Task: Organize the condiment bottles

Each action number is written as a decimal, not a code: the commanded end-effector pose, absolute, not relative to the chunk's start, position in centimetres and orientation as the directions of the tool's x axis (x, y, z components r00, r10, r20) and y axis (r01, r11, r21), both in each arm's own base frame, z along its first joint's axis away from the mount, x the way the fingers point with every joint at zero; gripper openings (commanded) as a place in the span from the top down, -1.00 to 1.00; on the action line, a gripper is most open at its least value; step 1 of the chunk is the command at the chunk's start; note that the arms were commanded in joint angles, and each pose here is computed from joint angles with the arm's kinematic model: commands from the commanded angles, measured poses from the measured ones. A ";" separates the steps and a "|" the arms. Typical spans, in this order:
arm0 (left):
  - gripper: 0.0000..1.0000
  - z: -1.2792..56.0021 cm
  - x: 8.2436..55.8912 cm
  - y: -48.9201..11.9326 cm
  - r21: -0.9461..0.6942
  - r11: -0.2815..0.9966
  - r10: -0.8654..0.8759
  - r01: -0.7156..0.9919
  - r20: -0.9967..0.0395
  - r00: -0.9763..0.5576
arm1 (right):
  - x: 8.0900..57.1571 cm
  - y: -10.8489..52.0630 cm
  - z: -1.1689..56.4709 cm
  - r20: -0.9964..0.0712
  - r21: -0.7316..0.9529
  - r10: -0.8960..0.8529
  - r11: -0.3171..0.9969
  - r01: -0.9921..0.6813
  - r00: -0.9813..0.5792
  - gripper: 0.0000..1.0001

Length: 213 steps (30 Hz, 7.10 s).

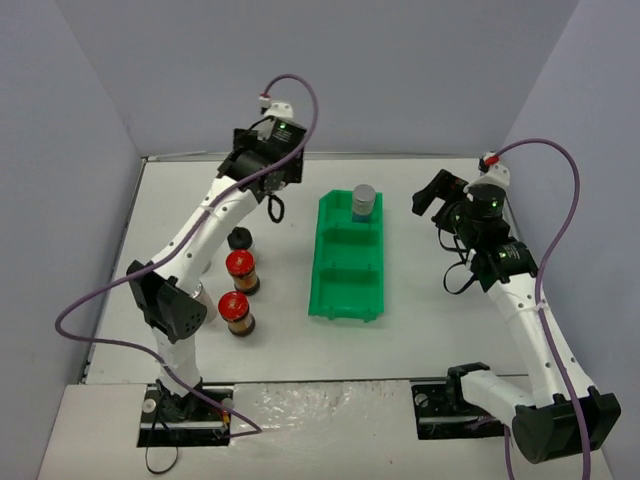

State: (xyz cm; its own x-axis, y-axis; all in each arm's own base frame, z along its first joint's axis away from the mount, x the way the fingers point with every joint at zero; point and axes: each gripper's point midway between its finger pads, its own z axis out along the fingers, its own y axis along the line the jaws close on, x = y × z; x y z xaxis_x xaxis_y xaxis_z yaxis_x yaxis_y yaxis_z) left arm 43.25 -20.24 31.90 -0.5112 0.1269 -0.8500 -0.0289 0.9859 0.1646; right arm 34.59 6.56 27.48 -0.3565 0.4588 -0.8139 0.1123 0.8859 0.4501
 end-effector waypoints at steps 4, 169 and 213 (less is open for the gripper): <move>-0.85 29.6 41.4 -6.4 0.133 0.876 -0.147 -0.463 -0.841 -0.520 | 35.4 6.8 29.7 -0.844 0.455 0.454 0.888 0.065 -0.286 -1.00; 1.00 19.1 35.0 -43.1 -0.024 0.799 0.395 0.601 -0.733 -0.554 | 33.5 3.3 29.3 -0.865 0.413 0.479 0.850 0.326 -0.153 -1.00; -0.67 19.3 34.7 -40.6 0.092 0.794 0.476 0.601 -0.709 -0.520 | 33.9 3.8 28.3 -0.862 0.400 0.470 0.861 0.315 -0.190 -1.00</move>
State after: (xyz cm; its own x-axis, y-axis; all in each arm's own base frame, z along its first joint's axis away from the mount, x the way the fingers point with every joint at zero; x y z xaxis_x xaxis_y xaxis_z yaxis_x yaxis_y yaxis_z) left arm 34.46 -41.70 11.27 -0.6117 0.5207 -0.5956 0.6179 0.7846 0.0513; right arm 33.19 3.79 26.58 -0.2497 0.4564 -0.8540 0.3295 0.8694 0.3683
